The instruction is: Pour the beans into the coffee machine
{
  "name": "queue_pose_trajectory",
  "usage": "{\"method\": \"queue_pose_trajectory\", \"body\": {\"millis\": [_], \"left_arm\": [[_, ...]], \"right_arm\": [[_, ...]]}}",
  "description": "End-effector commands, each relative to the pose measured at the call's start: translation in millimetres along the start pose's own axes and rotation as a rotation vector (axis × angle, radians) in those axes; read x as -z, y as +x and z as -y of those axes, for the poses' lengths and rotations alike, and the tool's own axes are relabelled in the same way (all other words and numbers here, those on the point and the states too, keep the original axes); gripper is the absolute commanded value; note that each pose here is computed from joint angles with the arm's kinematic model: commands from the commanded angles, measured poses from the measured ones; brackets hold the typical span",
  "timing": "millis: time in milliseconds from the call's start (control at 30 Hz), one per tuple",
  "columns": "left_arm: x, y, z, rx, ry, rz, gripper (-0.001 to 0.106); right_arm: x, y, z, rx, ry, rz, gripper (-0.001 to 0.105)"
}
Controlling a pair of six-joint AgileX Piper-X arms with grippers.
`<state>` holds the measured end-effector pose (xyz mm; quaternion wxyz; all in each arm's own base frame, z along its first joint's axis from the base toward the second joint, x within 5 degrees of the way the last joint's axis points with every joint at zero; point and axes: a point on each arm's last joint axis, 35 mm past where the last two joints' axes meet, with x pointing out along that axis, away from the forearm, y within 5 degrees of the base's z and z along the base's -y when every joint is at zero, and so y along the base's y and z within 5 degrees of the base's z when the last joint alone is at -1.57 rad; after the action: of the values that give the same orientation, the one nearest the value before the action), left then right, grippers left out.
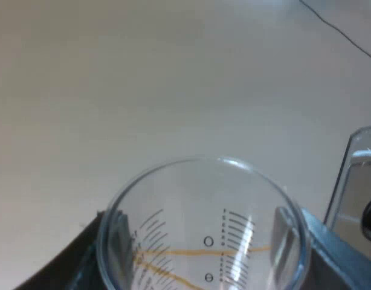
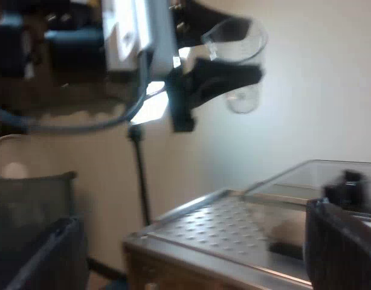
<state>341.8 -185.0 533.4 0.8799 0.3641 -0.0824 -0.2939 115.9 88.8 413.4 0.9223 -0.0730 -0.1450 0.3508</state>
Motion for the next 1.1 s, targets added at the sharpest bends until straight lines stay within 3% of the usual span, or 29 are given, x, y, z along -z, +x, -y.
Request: {"method": "queue_pose_trajectory", "body": {"millis": [33,233,333,433,567,733,867,1100], "left_arm": [[-6.0,-15.8,-2.9,0.007,-0.145,-0.033,0.025],[-12.1,-43.0,-3.7,0.049,-0.331,-0.093,0.025],[-16.7,-60.8,-2.1,0.119,-0.439,-0.105,0.025],[-17.9,-74.6,1.8,0.193,-0.502,-0.135,0.025],[-17.4,-90.4,5.3,0.23,-0.525,-0.197,0.025],[-16.6,-108.8,7.7,0.231,-0.532,-0.207,0.025],[-7.3,-127.9,13.7,0.231,-0.577,-0.218,0.025],[15.2,-170.0,21.2,0.19,-0.665,-0.172,0.025]], "right_arm": [[-4.3,-0.9,-2.0,-0.073,-0.006,0.039,0.079],[-4.6,-1.0,-3.5,-0.116,0.017,0.047,0.079],[-4.6,-1.0,-3.5,-0.117,0.02,0.047,0.079],[-6.0,-1.2,-3.9,-0.134,0.029,0.054,0.079],[-6.2,-1.6,-4.8,-0.163,0.032,0.042,0.079],[0.9,-2.2,-7.9,-0.221,0.049,-0.023,0.079],[6.1,-2.9,-9.9,-0.251,0.062,-0.067,0.079],[12.2,-4.2,-12.7,-0.299,0.08,-0.119,0.079]]}}
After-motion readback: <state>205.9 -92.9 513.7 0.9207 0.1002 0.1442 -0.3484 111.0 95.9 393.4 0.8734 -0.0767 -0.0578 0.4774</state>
